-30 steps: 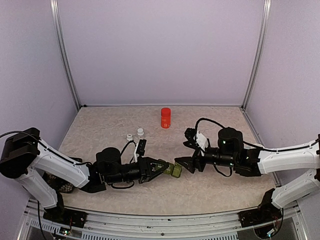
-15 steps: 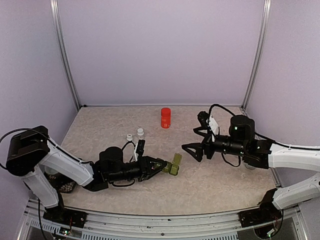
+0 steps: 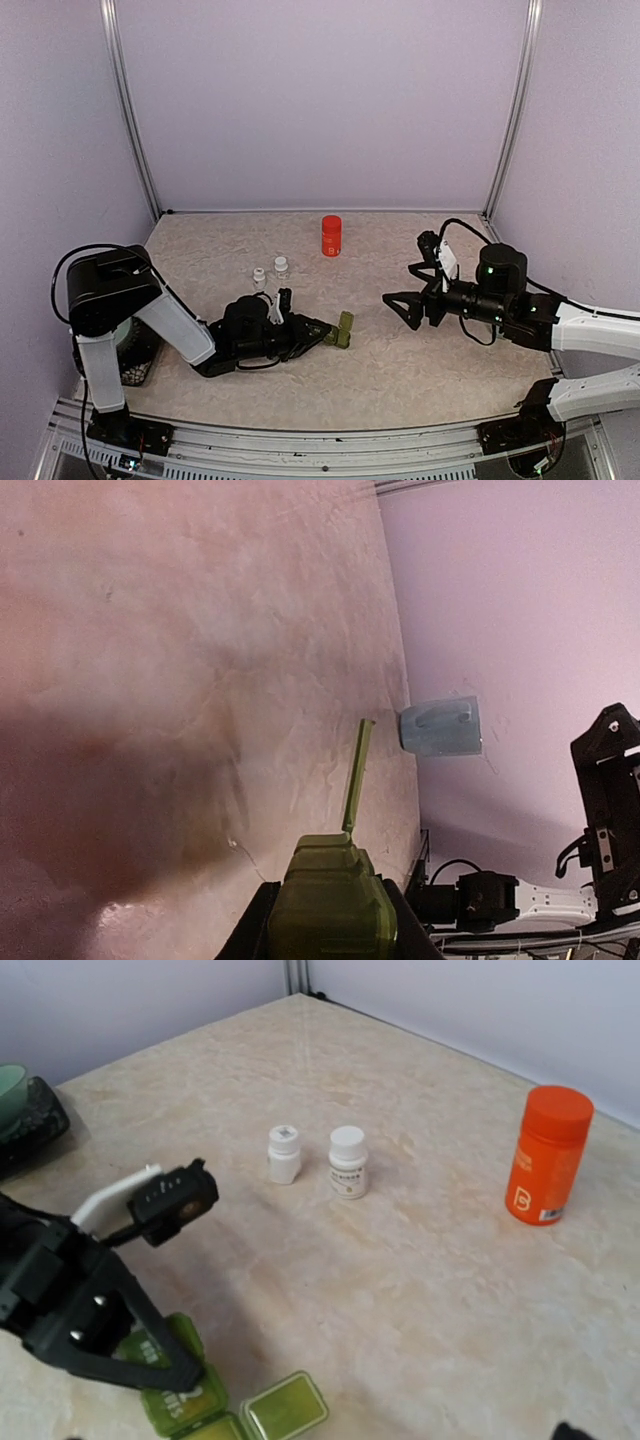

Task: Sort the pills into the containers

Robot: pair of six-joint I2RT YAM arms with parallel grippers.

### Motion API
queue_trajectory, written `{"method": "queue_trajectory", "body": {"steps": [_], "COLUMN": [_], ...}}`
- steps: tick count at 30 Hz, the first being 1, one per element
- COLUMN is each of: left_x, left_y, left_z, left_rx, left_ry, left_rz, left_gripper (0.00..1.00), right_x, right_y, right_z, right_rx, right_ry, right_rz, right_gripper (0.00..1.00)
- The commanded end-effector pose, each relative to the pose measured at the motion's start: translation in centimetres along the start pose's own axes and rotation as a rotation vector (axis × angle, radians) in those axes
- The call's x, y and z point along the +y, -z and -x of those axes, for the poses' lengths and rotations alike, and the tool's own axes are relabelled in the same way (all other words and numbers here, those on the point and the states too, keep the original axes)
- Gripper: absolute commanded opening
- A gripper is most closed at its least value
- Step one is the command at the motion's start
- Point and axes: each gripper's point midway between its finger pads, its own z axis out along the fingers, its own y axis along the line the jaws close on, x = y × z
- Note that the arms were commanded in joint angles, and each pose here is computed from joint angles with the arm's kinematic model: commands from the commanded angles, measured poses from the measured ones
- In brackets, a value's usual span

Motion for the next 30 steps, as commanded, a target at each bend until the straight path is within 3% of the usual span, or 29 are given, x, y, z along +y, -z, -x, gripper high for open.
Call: {"method": "queue_trajectory", "body": {"steps": [1,9,13,24,30], "left_x": [0.8,3.6,4.0,4.5,4.1], "left_y": [-0.6,0.8,1.5,2.4,4.1], "left_z": [1.4,3.0,3.4,1.6,0.2], "left_rx": [-0.079,-0.213,-0.261,-0.234,-0.207], "left_ry": [0.042,0.087,0.075,0.112,0.105], "left_rz": [0.017,0.166,0.228,0.261,0.284], "left_gripper": [0.24,0.27,0.41,0.66,0.88], "right_x": [-0.8,-0.8,-0.7,-2.7,-5.1], "right_y": [0.5,0.3,0.3,-0.7,-3.5], "right_z": [-0.1,-0.3,-0.2,-0.2,-0.4], "right_rx": [-0.008,-0.009,-0.014,0.004,0.021], "right_ry": [-0.021,-0.029,-0.030,0.002,0.053], "right_rz": [-0.035,-0.033,-0.030,-0.127,-0.188], "right_gripper": [1.00,1.00,1.00,1.00,1.00]}}
